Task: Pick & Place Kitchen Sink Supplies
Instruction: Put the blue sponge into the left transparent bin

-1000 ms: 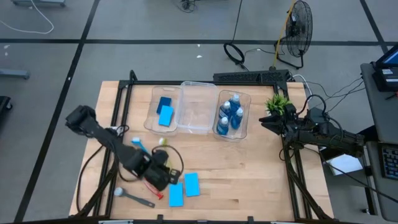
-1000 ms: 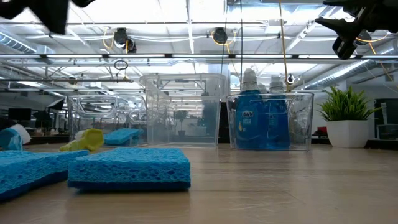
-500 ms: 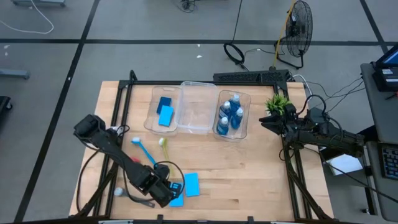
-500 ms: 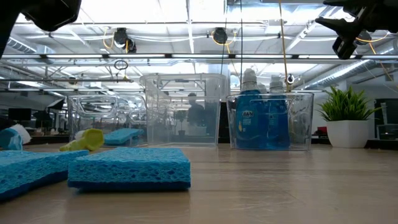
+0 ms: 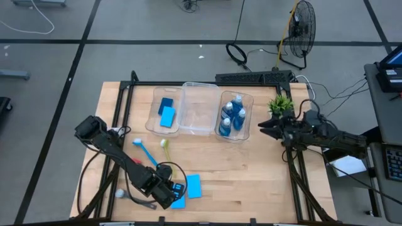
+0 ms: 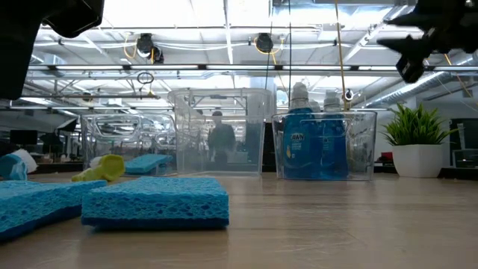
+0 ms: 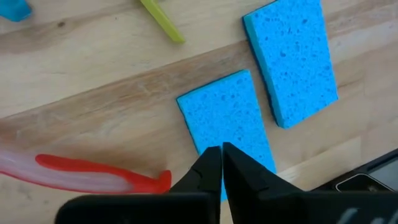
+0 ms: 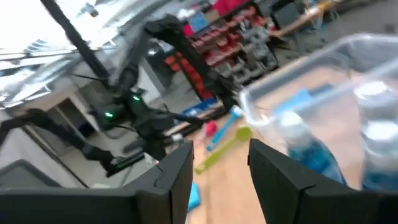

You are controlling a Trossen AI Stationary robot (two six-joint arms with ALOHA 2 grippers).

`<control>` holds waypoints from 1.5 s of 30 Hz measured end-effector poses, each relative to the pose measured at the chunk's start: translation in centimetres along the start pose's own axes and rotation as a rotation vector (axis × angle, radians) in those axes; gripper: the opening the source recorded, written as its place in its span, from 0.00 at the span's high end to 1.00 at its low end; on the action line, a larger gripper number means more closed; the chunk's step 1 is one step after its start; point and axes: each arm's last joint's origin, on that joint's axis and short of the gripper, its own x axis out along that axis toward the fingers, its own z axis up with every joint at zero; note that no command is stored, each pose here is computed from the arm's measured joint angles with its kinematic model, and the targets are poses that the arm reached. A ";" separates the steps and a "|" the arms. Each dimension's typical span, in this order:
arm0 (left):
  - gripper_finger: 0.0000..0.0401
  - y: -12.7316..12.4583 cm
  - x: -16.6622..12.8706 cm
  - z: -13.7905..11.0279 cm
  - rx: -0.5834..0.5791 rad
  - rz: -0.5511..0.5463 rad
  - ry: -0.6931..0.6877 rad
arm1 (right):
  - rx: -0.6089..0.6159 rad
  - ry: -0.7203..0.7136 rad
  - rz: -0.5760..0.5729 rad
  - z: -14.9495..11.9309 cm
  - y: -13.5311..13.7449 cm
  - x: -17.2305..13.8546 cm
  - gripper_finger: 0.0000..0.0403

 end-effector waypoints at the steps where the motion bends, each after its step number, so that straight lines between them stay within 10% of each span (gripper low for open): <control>1: 0.95 0.0 0.0 0.0 -0.004 0.000 0.000 | 0.004 0.008 -0.024 -0.3 -0.3 0.1 0.65; 22: 0.95 -0.1 0.0 0.3 -0.008 -0.008 -0.026 | -0.018 0.001 -0.042 -0.8 -0.6 0.3 0.65; 45: 0.55 0.4 1.9 0.9 -0.054 -0.024 0.071 | -0.286 0.002 -0.008 -0.7 -0.5 0.3 0.65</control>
